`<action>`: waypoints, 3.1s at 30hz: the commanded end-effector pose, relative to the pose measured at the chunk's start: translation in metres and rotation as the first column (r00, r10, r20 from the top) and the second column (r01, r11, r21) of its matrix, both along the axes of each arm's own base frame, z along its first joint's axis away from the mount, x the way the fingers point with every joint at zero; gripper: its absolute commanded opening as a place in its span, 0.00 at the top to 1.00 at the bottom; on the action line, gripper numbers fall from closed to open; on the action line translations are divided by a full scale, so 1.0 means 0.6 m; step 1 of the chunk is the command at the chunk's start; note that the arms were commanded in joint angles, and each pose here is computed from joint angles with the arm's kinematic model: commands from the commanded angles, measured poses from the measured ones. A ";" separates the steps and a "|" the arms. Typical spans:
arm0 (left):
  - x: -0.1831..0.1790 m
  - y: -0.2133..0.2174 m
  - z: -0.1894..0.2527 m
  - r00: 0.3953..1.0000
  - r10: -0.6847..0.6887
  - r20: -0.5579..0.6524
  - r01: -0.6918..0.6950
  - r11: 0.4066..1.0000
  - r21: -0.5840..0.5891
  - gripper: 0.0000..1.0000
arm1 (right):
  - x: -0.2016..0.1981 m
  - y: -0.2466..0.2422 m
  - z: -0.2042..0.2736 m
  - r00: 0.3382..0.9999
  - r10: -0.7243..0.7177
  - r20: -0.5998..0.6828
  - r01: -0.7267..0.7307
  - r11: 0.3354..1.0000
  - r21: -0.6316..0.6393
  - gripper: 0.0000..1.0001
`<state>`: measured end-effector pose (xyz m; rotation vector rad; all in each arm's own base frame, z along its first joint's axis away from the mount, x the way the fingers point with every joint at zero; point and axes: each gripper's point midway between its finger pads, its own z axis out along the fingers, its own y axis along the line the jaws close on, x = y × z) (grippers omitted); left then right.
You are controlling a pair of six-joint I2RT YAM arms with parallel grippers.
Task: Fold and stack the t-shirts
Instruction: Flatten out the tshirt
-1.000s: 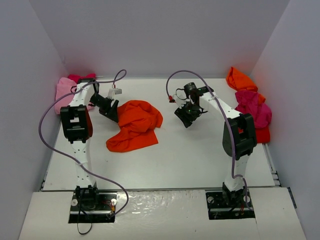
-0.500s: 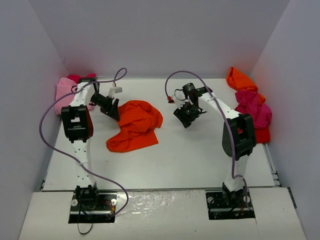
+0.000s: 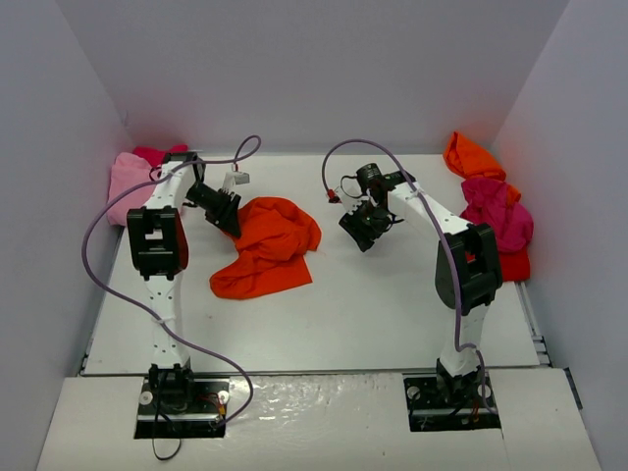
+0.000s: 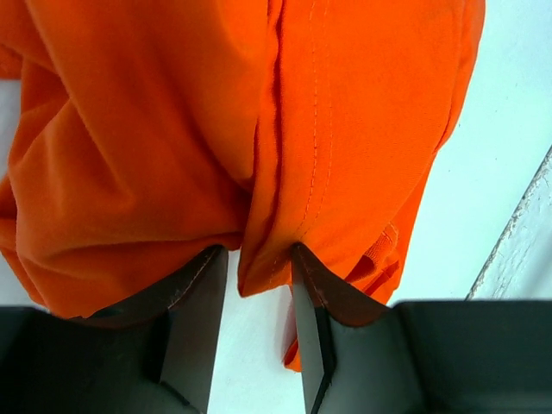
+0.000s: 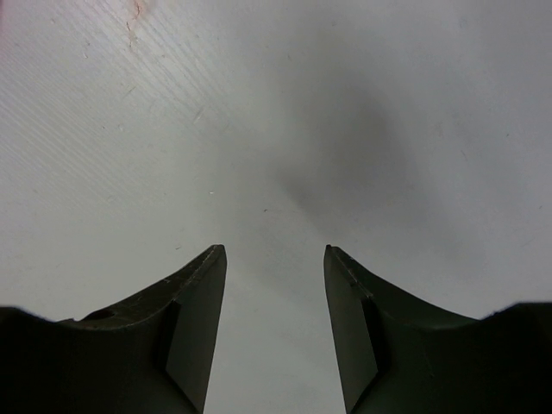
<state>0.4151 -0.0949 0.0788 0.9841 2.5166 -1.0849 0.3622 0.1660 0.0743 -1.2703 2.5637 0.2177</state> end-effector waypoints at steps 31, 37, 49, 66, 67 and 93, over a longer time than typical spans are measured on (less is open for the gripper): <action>-0.081 -0.059 0.105 0.993 -0.122 -0.005 0.122 0.992 0.032 0.82 | -0.001 -0.005 0.014 0.999 0.008 0.045 -0.008 1.000 -0.011 0.53; -0.083 -0.058 0.089 0.991 -0.130 -0.018 0.131 0.990 0.052 0.82 | 0.000 -0.002 0.016 0.999 0.004 0.044 -0.004 1.000 -0.003 0.53; -0.076 -0.048 0.073 0.992 -0.127 -0.022 0.128 0.988 0.091 0.82 | -0.005 -0.005 0.005 0.999 0.005 0.032 -0.005 1.000 -0.009 0.53; -0.063 -0.037 0.048 0.994 -0.109 -0.010 0.109 0.984 0.144 0.75 | -0.004 -0.008 -0.003 0.999 0.002 0.032 -0.001 1.000 -0.018 0.53; -0.062 -0.037 0.049 0.994 -0.105 -0.008 0.105 0.984 0.147 0.71 | -0.004 -0.007 -0.002 0.999 0.002 0.033 -0.001 1.000 -0.018 0.53; -0.046 -0.029 0.138 0.979 -0.091 0.184 0.047 0.972 0.230 1.00 | -0.011 -0.004 -0.010 1.000 0.003 0.013 -0.002 1.000 -0.006 0.53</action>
